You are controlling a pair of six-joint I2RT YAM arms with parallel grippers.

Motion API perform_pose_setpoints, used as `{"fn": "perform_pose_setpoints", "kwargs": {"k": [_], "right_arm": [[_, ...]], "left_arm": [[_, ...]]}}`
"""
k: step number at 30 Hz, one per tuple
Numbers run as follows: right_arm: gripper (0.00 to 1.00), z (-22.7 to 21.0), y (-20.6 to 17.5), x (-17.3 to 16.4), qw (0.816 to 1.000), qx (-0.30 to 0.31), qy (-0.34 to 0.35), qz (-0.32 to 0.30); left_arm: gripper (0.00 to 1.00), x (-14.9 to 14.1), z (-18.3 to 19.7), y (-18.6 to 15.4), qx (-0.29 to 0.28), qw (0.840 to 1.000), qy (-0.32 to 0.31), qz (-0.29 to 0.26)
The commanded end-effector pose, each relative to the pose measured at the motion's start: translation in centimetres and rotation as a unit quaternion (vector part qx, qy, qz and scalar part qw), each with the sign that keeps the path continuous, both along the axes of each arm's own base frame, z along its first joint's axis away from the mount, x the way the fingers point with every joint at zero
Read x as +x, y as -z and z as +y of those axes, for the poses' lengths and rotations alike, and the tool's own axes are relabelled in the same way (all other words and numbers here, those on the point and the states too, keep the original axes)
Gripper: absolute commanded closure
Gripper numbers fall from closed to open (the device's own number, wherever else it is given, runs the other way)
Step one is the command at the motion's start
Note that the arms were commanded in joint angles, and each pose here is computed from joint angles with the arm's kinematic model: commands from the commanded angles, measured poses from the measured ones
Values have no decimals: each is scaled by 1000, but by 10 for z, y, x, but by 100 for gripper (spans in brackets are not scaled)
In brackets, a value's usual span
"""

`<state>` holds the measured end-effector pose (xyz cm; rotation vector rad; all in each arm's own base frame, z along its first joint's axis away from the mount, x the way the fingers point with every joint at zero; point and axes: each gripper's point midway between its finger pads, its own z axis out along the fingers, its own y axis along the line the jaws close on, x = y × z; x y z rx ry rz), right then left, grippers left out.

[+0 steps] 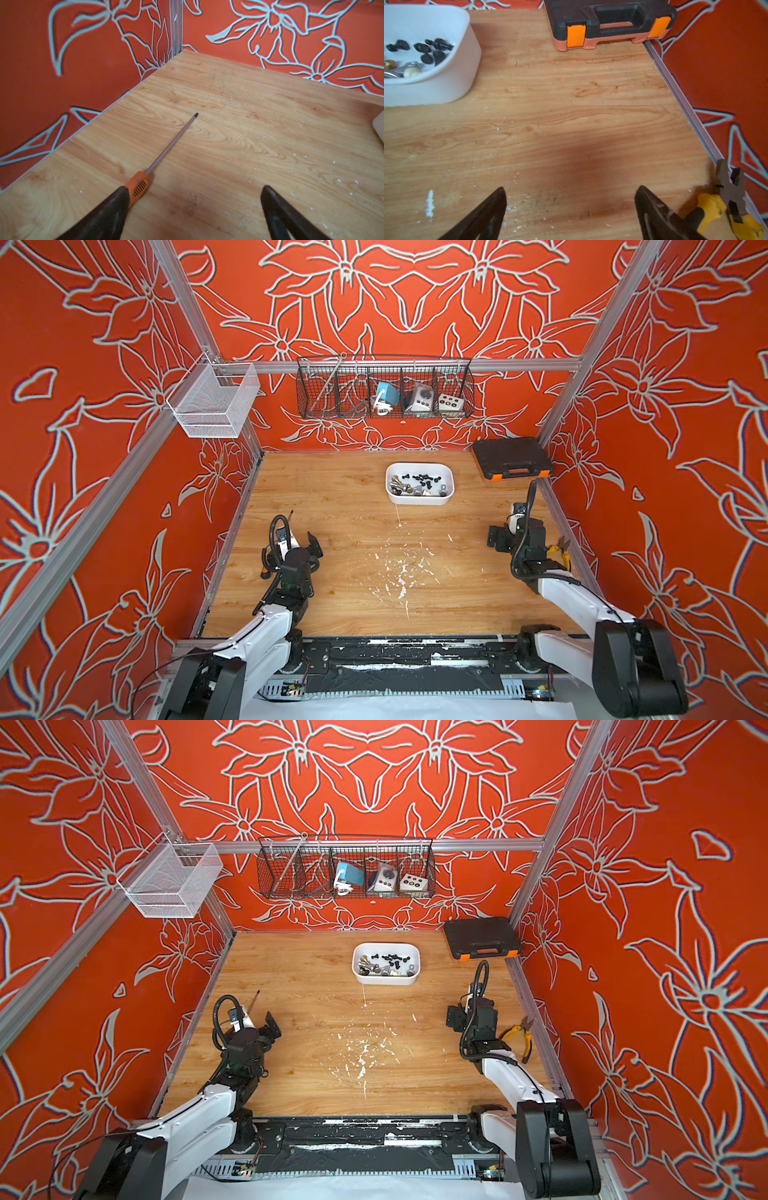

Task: Put the chess pieces into the storage box
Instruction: Reset both arms

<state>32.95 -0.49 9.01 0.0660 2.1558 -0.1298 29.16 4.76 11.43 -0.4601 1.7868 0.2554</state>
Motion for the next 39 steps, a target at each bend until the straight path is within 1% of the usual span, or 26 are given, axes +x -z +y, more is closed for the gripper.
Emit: {"fn": "perform_pose_setpoints", "kwargs": {"k": [1, 4, 6, 8, 10, 11, 12, 14, 16, 17, 18, 21, 22, 24, 26, 28, 29, 30, 31, 33, 35, 36, 38, 39], "right_arm": [[2, -6, -20, 17, 998, -22, 7, -53], [2, -5, -23, 27, 997, -28, 4, -73], [2, -6, -20, 34, 998, -41, -2, -55], [2, -6, -21, 42, 997, -58, -8, -53], [2, -11, -20, 44, 994, -67, 2, -81], [2, -16, -14, 44, 994, -64, 15, -83], [2, -17, -13, 45, 992, -62, 17, -105], [2, -14, -7, 41, 994, -59, 7, -95], [2, -14, -8, 43, 992, -59, 8, -113], [2, -15, -8, 42, 992, -59, 7, -107], [2, -14, -5, 40, 994, -59, 5, -96], [2, -14, -7, 42, 993, -58, 5, -107], [2, -15, -6, 42, 993, -59, 7, -103], [2, -15, -6, 41, 993, -59, 6, -100], [2, -15, -6, 42, 993, -58, 6, -104], [2, -15, -6, 41, 993, -59, 5, -100], [2, -15, -6, 42, 993, -58, 5, -101], [2, -15, -6, 41, 993, -59, 6, -102], [2, -15, -6, 41, 993, -59, 6, -101], [2, -15, -6, 42, 993, -59, 5, -101], [2, -14, -6, 42, 993, -59, 5, -101], [2, -15, -6, 41, 993, -59, 5, -101], [2, -15, -6, 42, 993, -59, 5, -101], [2, -14, -5, 41, 993, -59, 5, -100]], "left_arm": [[2, 8, 4, -18, 27, 999, -3, -39], [2, 20, 11, -16, 23, 999, -2, -31], [2, 32, 10, -12, 18, 1000, 14, -17], [2, 44, 6, -5, 12, 999, 37, 4], [2, 52, 1, -2, 12, 998, 55, 18], [2, 53, -1, -1, 13, 998, 61, 20], [2, 54, -3, -2, 13, 997, 70, 19], [2, 53, -8, -5, 13, 996, 86, 9], [2, 46, -12, -20, 1, 994, 94, -51], [2, 42, -15, -24, 3, 992, 103, -74], [2, 40, -17, -22, 4, 991, 109, -76], [2, 48, -18, -14, 5, 992, 111, -66], [2, 53, -22, -10, 5, 991, 122, -50], [2, 60, -28, -7, 10, 989, 141, -39], [2, 60, -34, -6, 12, 987, 158, -39], [2, 52, -37, -4, 16, 984, 168, -54], [2, 47, -39, -7, 22, 982, 173, -72], [2, 47, -38, -7, 20, 982, 172, -71], [2, 50, -38, -2, 16, 984, 170, -53], [2, 48, -37, -7, 21, 983, 168, -70], [2, 50, -38, -2, 17, 984, 169, -53], [2, 50, -37, -5, 21, 984, 167, -62], [2, 50, -38, -2, 20, 984, 167, -52], [2, 50, -37, -4, 22, 984, 165, -59]]}}
